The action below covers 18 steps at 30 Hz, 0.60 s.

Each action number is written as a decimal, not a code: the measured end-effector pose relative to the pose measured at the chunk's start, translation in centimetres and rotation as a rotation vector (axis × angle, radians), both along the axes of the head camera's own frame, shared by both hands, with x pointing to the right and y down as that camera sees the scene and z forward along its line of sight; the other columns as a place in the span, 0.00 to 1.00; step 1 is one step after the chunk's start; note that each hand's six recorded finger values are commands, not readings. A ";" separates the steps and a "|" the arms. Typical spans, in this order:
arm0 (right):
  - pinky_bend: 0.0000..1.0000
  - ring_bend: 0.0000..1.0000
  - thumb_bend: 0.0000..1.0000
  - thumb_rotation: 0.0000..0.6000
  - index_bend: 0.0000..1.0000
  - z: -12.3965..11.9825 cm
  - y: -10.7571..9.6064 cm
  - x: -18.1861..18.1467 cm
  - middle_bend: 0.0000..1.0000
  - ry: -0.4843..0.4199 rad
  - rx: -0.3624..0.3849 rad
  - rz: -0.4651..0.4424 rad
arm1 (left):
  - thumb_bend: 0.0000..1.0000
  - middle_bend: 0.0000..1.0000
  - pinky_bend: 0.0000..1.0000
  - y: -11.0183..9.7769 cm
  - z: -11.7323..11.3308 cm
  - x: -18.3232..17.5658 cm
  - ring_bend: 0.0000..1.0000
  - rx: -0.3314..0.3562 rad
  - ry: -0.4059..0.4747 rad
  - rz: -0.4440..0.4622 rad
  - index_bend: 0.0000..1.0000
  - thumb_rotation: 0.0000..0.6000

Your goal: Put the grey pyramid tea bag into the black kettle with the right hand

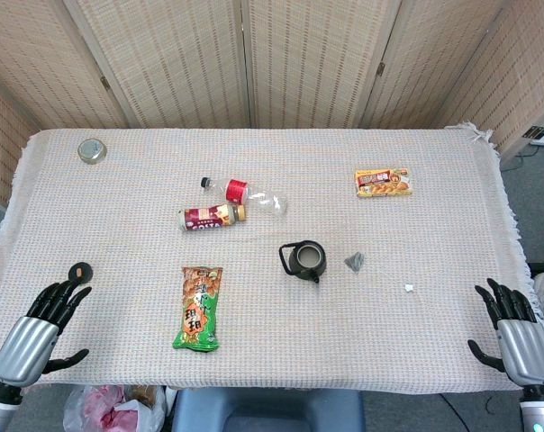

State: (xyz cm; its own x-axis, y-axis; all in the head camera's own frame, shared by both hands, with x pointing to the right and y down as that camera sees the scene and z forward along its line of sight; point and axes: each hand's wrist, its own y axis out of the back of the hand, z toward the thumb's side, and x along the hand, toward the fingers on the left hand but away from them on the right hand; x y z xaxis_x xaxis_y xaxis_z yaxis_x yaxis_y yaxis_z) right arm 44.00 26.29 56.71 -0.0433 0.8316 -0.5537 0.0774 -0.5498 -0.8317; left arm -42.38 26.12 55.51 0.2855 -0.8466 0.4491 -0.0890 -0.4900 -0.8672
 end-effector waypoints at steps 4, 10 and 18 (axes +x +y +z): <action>0.00 0.00 0.18 1.00 0.08 0.5 -0.2 -0.1 0.00 0.001 -0.019 -0.007 | 0.15 0.00 0.11 0.0 -0.1 -0.1 0.00 0.002 0.000 -0.008 0.00 1.00; 0.00 0.00 0.18 1.00 0.08 1.5 -0.8 -0.2 0.00 -0.006 -0.039 -0.014 | 0.15 0.00 0.11 0.2 -0.3 0.0 0.00 0.005 0.011 0.000 0.00 1.00; 0.00 0.00 0.22 1.00 0.17 5.6 -2.9 -1.2 0.00 0.010 -0.051 -0.067 | 0.15 0.00 0.11 0.0 -0.5 -0.1 0.00 0.002 0.034 0.003 0.00 1.00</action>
State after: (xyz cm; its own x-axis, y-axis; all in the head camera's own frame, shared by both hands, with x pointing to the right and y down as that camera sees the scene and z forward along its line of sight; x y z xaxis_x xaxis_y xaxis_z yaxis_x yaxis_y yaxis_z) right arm 42.84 23.37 62.29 0.0058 0.8038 -0.5949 0.0306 -0.5948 -0.8033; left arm -42.47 26.17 55.00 0.3031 -0.8464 0.4379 -0.1164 -0.4889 -0.8645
